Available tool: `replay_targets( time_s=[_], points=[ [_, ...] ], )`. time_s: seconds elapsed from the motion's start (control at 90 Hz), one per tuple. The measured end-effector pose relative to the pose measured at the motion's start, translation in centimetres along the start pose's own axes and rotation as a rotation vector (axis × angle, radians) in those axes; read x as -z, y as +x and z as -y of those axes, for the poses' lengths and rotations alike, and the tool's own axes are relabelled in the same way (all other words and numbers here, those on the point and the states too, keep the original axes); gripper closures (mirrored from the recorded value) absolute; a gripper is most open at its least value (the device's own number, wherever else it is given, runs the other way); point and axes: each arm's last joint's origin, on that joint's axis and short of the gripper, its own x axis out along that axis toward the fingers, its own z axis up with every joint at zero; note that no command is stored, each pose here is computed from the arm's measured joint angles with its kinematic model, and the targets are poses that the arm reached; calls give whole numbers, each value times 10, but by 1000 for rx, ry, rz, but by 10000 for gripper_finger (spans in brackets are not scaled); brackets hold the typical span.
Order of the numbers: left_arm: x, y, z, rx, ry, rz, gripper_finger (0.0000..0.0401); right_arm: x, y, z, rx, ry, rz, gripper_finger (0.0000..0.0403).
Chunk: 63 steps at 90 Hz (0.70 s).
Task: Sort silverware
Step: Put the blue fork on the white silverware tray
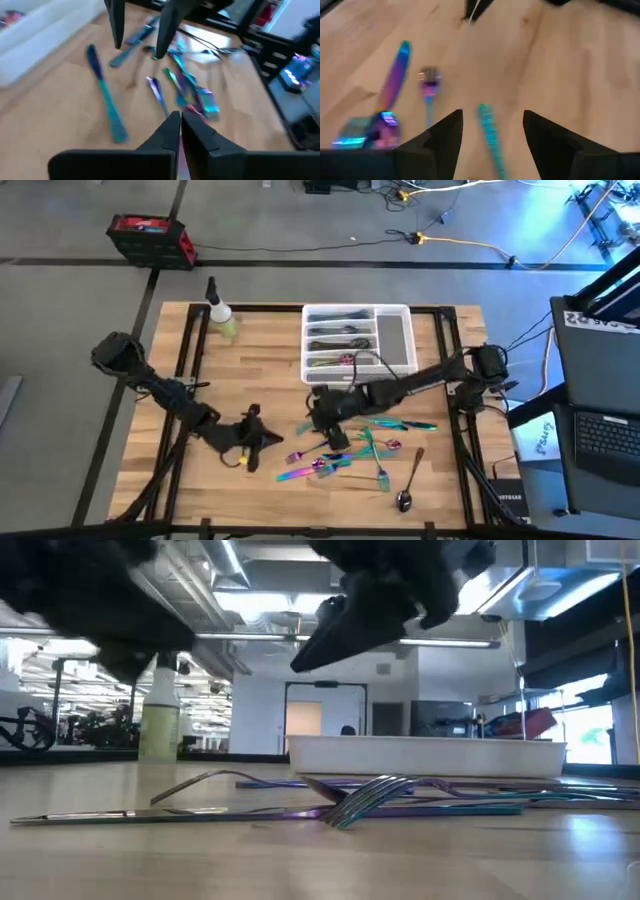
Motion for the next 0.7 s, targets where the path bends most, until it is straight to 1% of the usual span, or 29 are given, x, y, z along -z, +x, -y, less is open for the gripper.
replay_targets(
  time_s=[0.089,0.189,0.278,0.344,0.478,0.6,0.7],
  points=[
    [8,-4,8,20,-1,-7,401,1,5,-15,-2,44,-14,210],
    [14,-6,13,44,-16,-13,401,11,15,-29,-4,76,-13,210],
    [19,-6,18,61,-27,-7,401,21,26,-36,-12,112,-12,210],
    [22,-5,21,72,-37,2,401,22,32,-42,-21,137,4,210],
    [31,-2,24,87,-52,2,401,29,49,-57,-14,129,25,210],
    [40,3,27,80,-68,-20,401,34,67,-63,-17,126,87,210],
    [46,7,32,80,-56,-35,401,45,82,-63,-9,165,88,210]
  ],
)
